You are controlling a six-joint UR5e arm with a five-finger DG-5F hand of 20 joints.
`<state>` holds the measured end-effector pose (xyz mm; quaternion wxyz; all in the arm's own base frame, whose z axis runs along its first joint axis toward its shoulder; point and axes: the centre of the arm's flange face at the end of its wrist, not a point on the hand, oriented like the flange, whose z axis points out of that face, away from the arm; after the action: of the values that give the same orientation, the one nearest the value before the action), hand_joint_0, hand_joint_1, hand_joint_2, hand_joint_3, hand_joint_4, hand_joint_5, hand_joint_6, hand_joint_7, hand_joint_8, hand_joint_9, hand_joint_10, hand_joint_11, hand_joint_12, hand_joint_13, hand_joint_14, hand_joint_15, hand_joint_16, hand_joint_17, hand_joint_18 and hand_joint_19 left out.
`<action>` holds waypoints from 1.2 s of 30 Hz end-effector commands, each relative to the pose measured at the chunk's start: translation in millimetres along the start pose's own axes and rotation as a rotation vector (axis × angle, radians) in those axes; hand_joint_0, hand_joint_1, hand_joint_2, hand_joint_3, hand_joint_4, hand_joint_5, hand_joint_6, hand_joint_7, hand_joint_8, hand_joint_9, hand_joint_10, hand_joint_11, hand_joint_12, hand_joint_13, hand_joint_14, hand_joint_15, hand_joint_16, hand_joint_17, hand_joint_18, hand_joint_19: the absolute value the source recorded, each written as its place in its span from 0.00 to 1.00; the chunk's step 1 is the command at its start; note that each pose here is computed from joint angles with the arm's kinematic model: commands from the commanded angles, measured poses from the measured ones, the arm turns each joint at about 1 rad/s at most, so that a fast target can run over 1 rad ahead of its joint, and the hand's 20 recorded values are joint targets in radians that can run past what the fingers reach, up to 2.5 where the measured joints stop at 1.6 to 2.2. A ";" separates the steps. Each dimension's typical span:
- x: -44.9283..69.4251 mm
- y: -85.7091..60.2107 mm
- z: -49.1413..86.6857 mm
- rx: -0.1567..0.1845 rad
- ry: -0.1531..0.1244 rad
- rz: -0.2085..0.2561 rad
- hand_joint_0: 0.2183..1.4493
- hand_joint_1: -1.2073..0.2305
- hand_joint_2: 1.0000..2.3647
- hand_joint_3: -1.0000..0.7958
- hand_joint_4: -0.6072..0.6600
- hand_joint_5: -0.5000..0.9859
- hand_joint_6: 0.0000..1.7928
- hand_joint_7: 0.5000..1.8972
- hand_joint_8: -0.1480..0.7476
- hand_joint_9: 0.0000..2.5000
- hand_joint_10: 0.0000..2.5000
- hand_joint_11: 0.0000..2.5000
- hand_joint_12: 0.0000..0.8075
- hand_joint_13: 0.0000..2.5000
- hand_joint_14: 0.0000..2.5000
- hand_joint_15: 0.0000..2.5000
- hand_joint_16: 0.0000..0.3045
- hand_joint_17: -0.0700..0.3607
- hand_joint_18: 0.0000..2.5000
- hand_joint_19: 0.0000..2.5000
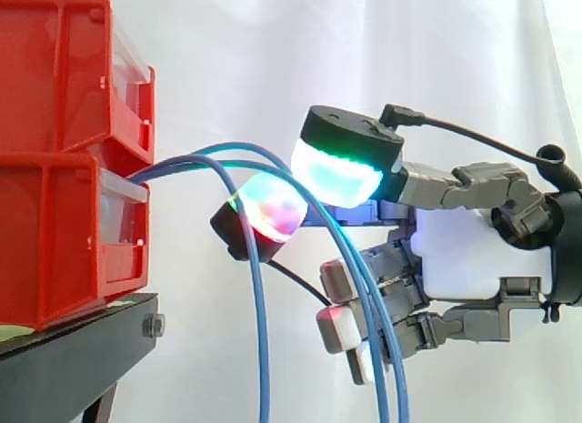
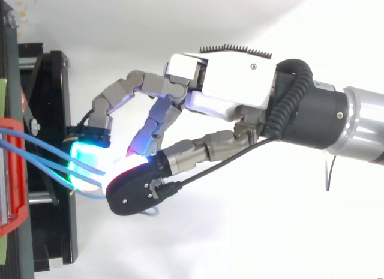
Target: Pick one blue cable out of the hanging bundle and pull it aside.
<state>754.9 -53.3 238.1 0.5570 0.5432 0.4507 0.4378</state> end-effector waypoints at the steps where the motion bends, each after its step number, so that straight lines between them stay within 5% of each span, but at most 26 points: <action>1: 0.6 0.6 -1.4 0.010 0.021 -0.011 0.28 0.41 0.01 0.43 0.46 0.23 0.52 0.15 0.52 0.49 0.00 0.28 0.51 0.44 0.01 0.28 0.19 0.47 0.39 0.27; 6: -3.3 12.3 -5.3 0.020 0.032 -0.043 0.31 0.31 0.01 0.43 0.49 0.22 0.52 0.16 0.49 0.47 0.01 0.31 0.45 0.42 0.01 0.29 0.16 0.42 0.35 0.29; 9: -6.6 18.0 -8.1 0.031 0.033 -0.068 0.38 0.24 0.00 0.28 0.48 0.21 0.53 0.15 0.47 0.46 0.01 0.31 0.43 0.42 0.01 0.29 0.15 0.40 0.36 0.28; 18: -13.9 24.5 -12.0 0.052 0.040 -0.083 0.36 0.17 0.00 0.28 0.44 0.23 0.53 0.16 0.46 0.48 0.00 0.32 0.43 0.43 0.01 0.30 0.14 0.38 0.38 0.28; 27: -15.4 24.5 -11.8 0.052 0.045 -0.083 0.25 0.41 0.00 0.28 0.40 0.25 0.50 0.21 0.47 0.50 0.01 0.30 0.45 0.44 0.01 0.31 0.16 0.41 0.37 0.30; 36: -20.6 24.3 -11.1 0.052 0.042 -0.082 0.25 0.47 0.00 0.28 0.41 0.25 0.50 0.24 0.47 0.52 0.01 0.31 0.46 0.44 0.01 0.31 0.16 0.42 0.37 0.31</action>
<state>739.9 -68.8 262.8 0.5506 0.5293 0.4955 0.4137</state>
